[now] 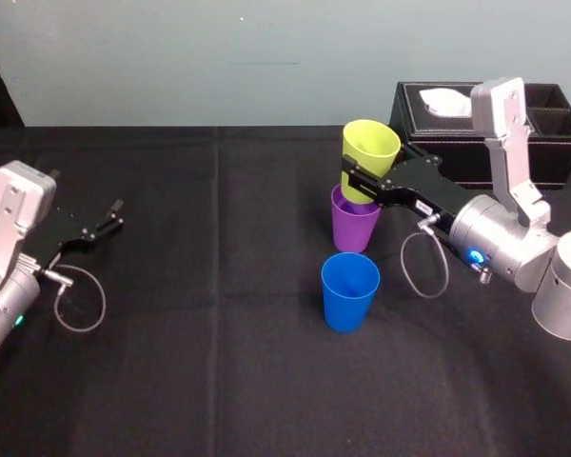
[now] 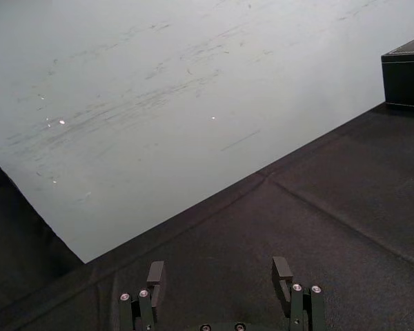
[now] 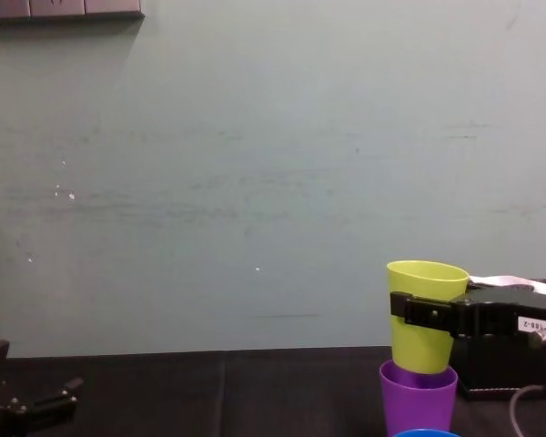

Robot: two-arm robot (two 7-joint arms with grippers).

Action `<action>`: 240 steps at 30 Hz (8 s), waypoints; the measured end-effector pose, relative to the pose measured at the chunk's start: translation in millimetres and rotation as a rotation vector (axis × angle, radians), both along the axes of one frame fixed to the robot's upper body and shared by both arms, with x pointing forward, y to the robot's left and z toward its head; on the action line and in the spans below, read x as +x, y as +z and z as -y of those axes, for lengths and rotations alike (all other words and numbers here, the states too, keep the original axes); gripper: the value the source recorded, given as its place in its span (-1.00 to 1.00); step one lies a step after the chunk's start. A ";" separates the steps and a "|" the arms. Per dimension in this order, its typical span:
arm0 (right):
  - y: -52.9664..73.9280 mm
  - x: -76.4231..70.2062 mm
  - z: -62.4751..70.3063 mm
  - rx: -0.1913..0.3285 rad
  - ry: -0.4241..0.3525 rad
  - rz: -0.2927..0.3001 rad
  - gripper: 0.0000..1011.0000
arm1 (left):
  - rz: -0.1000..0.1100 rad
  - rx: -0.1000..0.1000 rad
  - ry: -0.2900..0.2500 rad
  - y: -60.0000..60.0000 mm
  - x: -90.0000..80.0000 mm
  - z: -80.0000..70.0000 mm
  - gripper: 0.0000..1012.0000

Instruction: Stack the three plastic cups sequentially using one hand.

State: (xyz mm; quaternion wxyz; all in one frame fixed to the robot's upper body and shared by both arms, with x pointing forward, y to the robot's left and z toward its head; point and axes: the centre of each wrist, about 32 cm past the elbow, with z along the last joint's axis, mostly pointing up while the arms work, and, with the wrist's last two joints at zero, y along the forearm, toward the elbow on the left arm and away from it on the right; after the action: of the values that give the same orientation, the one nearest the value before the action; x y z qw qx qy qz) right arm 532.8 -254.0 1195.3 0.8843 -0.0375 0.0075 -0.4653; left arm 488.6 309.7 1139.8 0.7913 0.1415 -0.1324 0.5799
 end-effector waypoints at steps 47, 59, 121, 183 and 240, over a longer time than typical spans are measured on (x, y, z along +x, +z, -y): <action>-15.2 4.1 -4.2 -0.038 -0.005 -0.003 0.98 | 0.000 0.000 0.000 0.0 0.0 0.0 1.00; -7.3 -25.9 21.9 -0.033 -0.001 0.046 0.98 | 0.000 0.000 0.000 0.0 0.0 0.0 1.00; -82.1 -123.6 17.0 -0.096 0.094 -0.070 0.98 | 0.000 0.000 0.000 0.0 0.0 0.0 1.00; -79.7 -89.5 -14.0 -0.098 0.119 -0.042 0.98 | 0.000 0.000 0.000 0.0 0.0 0.0 1.00; 39.0 -34.3 -2.5 -0.003 0.079 0.099 0.44 | 0.000 0.000 0.000 0.0 0.0 0.0 1.00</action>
State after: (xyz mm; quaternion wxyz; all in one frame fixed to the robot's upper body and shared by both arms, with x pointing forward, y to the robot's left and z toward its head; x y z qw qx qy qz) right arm 498.5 -251.6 1234.3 0.9012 -0.0163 -0.0384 -0.4315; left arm 488.6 309.7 1139.8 0.7913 0.1415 -0.1324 0.5799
